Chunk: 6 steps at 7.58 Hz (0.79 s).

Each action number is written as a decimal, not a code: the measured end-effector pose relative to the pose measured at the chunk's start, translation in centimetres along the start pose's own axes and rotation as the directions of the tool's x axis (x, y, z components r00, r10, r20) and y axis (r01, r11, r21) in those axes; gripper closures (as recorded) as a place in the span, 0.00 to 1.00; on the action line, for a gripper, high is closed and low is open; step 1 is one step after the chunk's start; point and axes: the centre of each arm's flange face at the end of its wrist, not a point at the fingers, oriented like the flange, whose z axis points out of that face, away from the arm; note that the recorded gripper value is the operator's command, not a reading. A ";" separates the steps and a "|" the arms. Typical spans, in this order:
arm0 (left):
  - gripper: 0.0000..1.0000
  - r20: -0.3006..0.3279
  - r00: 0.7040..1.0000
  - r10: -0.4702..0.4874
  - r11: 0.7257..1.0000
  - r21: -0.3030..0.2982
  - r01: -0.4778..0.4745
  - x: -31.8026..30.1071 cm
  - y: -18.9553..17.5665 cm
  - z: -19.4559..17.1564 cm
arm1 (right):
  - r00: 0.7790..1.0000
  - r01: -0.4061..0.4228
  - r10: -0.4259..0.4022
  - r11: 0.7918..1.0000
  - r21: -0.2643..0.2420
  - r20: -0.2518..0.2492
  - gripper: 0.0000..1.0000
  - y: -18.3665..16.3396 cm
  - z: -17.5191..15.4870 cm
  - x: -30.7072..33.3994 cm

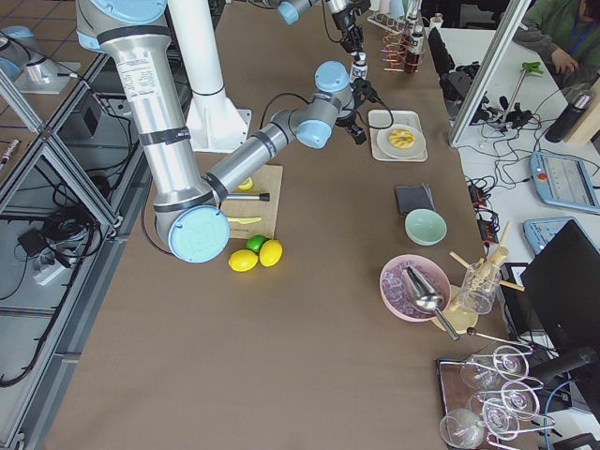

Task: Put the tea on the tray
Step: 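Lower the bottle onto the table before the tray while the right gripper approaches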

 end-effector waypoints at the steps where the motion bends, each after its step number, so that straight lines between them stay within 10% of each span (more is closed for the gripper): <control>1: 1.00 -0.011 1.000 -0.011 1.000 -0.013 0.011 1.6 0.9 0.5 | 1.000 -0.005 0.005 1.000 0.006 0.001 0.01 -0.2 0.6 -1.1; 6: 1.00 -0.057 0.998 -0.011 1.000 -0.021 0.010 7.7 5.1 2.2 | 1.000 -0.005 0.004 1.000 0.025 0.018 0.01 -1.0 2.3 -4.8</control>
